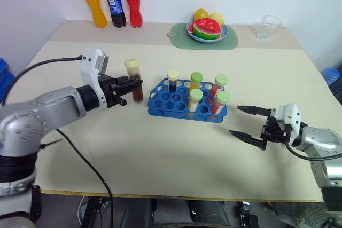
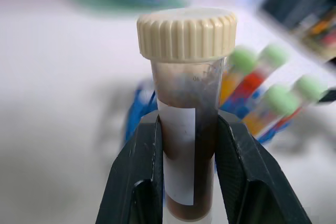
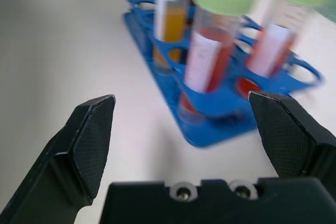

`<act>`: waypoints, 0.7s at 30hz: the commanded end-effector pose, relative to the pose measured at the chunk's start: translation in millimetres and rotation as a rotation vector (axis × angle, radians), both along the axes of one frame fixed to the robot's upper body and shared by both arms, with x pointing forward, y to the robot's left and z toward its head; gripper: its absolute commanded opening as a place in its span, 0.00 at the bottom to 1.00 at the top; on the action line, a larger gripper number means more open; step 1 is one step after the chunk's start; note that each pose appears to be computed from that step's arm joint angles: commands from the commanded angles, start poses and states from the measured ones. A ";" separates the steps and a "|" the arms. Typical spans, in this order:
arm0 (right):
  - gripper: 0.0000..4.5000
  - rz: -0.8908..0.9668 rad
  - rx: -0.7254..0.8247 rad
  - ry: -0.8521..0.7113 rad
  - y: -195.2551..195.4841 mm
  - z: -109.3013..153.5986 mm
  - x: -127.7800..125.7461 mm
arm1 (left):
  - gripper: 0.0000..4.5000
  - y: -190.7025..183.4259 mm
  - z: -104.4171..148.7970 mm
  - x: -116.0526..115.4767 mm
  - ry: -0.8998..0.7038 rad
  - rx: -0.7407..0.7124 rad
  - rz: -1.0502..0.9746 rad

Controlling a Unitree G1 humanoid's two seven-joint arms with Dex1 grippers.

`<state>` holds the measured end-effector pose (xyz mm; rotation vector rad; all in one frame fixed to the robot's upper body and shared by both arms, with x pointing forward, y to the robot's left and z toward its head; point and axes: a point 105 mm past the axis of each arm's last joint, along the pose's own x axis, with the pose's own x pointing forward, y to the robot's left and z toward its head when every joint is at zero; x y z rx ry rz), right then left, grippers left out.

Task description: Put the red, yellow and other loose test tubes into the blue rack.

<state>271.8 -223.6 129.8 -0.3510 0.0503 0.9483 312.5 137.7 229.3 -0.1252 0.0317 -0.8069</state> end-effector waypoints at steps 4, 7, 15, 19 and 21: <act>1.00 -0.092 0.006 -0.060 -6.4 17.7 -12.7 | 0.18 -13.0 -3.1 7.6 -0.343 0.035 -0.200; 1.00 -0.109 0.010 -0.076 -5.4 17.7 -22.3 | 0.18 -15.1 -10.4 10.3 -0.384 0.013 -0.318; 1.00 -0.046 0.015 -0.129 10.9 19.9 -41.6 | 0.18 -15.5 -31.0 19.1 -0.328 0.044 -0.497; 1.00 0.034 0.014 -0.139 23.8 18.5 -39.2 | 0.18 -9.7 -40.0 28.4 -0.334 0.142 -0.483; 1.00 0.065 0.009 -0.134 28.8 16.2 -35.6 | 0.18 -9.1 -43.7 28.4 -0.327 0.165 -0.500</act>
